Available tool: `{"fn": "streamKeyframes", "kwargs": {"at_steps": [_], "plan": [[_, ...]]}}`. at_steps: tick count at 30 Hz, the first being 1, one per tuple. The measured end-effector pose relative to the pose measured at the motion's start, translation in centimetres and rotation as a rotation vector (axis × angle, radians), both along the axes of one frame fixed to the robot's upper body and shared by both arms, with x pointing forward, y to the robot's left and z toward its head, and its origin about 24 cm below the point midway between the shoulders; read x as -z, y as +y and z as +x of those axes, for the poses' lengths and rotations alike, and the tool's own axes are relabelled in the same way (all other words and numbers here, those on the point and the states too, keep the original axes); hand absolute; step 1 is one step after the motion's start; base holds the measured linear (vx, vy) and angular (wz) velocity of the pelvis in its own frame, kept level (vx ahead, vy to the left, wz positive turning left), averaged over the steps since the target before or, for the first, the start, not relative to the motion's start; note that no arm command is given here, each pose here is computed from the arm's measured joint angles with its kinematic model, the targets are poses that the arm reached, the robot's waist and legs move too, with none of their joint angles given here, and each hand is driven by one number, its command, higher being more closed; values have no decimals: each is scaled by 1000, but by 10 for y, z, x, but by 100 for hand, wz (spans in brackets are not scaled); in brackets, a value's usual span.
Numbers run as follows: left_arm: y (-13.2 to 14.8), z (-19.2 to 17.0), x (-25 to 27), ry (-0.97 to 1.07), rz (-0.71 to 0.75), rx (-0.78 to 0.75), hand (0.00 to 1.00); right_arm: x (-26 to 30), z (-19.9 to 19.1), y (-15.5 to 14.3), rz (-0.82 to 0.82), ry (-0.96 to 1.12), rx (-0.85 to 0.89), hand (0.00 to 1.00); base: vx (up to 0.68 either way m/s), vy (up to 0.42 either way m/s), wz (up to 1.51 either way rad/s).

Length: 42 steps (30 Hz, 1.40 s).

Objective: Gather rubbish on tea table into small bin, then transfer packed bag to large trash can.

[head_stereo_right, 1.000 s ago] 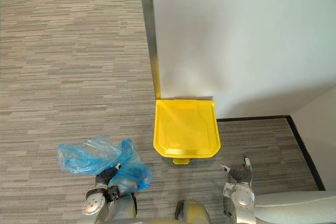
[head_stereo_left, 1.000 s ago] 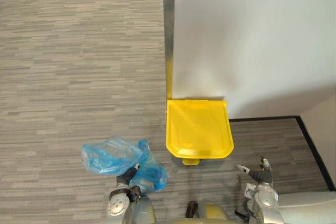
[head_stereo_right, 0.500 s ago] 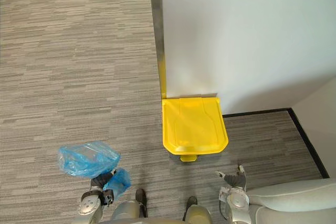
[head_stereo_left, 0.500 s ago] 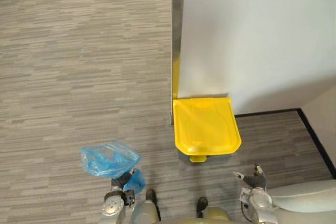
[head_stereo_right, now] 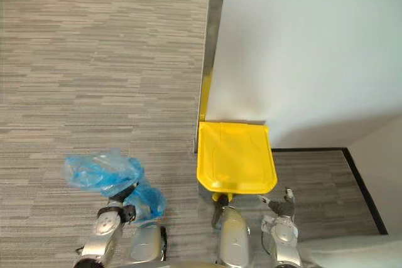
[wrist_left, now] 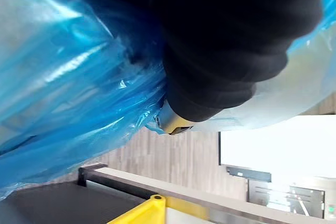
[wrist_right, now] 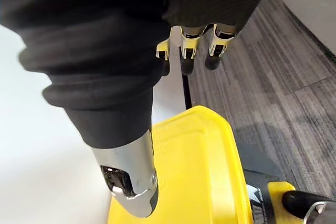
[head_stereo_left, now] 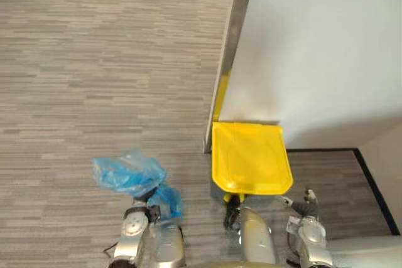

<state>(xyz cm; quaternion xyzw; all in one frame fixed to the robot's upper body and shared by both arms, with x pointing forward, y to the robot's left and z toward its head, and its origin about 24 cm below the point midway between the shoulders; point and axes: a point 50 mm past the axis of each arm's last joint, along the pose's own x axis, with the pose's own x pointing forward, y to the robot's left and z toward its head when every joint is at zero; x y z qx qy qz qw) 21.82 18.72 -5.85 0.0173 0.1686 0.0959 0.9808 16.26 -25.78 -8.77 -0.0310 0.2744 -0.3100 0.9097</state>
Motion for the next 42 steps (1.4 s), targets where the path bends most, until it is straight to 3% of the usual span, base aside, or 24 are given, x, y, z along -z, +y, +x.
{"fn": "streamKeyframes", "kwargs": {"at_steps": [3, 5, 12, 19, 24, 28, 34, 37, 42], "plan": [[-9, 6, -4, -21, -18, 16, 100, 9, -40, -24, 23, 62, 168, 0, 282, -306, 76], [-15, 0, 1, -2, -40, 7, 100, 7, -47, -35, 18, 59, 242, 0, 320, -191, 0], [-23, -4, 5, 10, -76, 6, 100, 12, -51, -28, 98, 27, 337, 0, 87, -68, 13], [-14, -22, 13, 54, -53, -9, 100, 7, 10, 35, 188, -37, -20, 0, -66, -2, -7], [-14, -20, 12, 48, -47, 0, 100, -43, 97, 88, 152, -247, -334, 0, 50, -127, 38], [-16, -14, 8, 23, -39, 23, 100, -88, 148, 85, 46, -362, -423, 0, 70, -156, 31], [-11, 9, -17, -106, 9, 80, 100, -169, 208, 50, -240, -456, -476, 0, -95, -6, 7], [-31, 30, -38, -204, -5, 181, 100, -201, 218, 38, -317, -507, -469, 0, -109, 47, 13], [-84, 51, -85, -402, -21, 448, 100, -231, 231, 49, -442, -536, -555, 0, -19, 24, 5]]}}
